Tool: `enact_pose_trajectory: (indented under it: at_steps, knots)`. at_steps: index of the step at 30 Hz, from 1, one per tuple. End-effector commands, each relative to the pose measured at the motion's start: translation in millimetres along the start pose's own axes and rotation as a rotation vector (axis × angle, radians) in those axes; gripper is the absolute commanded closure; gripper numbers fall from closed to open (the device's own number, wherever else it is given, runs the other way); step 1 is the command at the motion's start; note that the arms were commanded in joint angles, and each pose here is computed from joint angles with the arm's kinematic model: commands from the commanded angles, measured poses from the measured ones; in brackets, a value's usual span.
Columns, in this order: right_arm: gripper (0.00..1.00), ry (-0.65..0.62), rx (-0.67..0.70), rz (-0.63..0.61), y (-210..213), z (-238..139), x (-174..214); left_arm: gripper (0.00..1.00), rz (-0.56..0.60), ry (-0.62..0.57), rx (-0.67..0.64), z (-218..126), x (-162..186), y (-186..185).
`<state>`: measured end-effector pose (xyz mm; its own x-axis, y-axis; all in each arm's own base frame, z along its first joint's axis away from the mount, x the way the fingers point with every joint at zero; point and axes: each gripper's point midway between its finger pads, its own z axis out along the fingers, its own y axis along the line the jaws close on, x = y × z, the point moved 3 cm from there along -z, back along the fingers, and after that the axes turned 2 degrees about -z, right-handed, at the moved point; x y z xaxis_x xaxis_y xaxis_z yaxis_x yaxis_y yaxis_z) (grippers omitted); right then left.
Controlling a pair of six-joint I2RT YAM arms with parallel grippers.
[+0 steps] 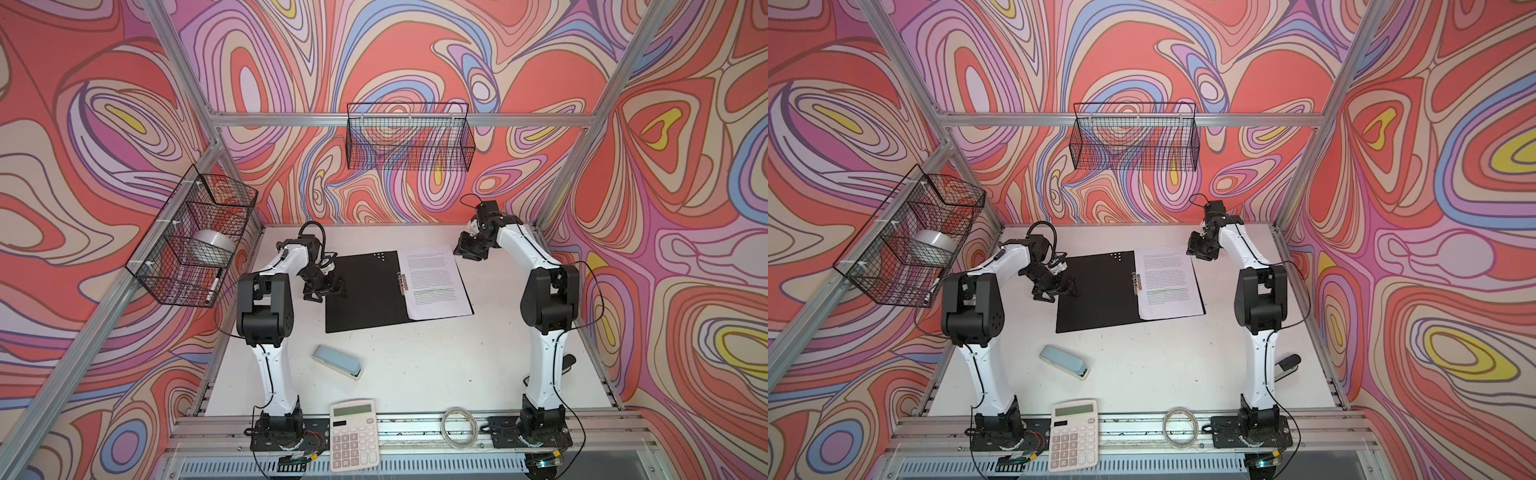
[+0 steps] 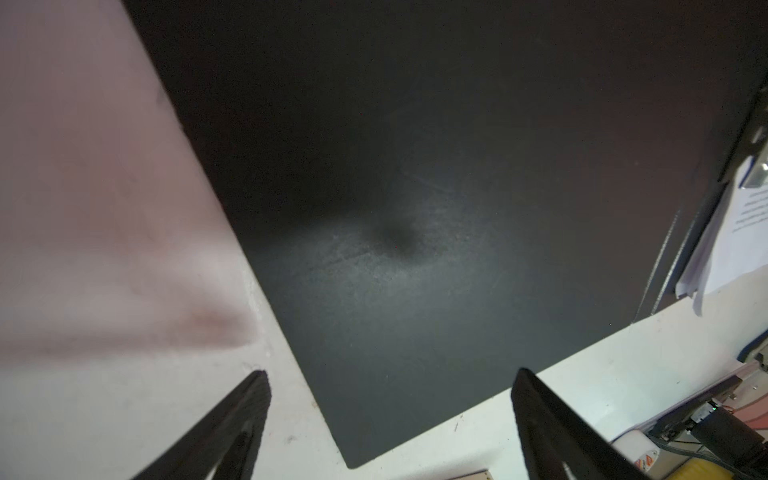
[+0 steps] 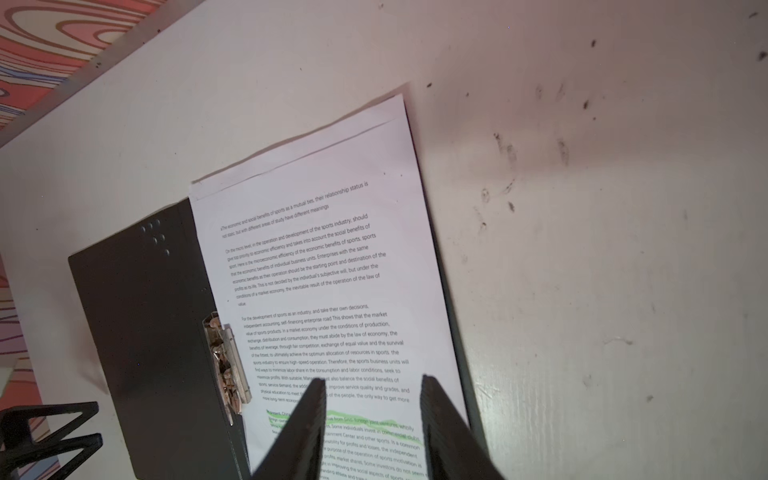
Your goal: Put the files into the folder
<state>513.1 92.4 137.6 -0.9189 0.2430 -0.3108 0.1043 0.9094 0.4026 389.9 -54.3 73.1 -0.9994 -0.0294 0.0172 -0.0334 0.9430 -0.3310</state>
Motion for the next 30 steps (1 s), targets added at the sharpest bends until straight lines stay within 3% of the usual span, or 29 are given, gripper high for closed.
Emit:
enact_pose_trajectory:
  at_steps: [1, 18, 30]
  knots:
    - [0.6, 0.007, -0.011, 0.026, -22, 20, -2, 0.08, -0.035, -0.012, -0.01, -1, -8, 4]
    - [0.58, 0.156, -0.056, 0.044, -48, 61, 31, 0.09, -0.023, 0.02, 0.004, 10, -10, 5]
    - [0.58, 0.261, -0.035, 0.04, -58, 63, 64, 0.09, -0.019, 0.056, 0.038, 14, -14, 2]
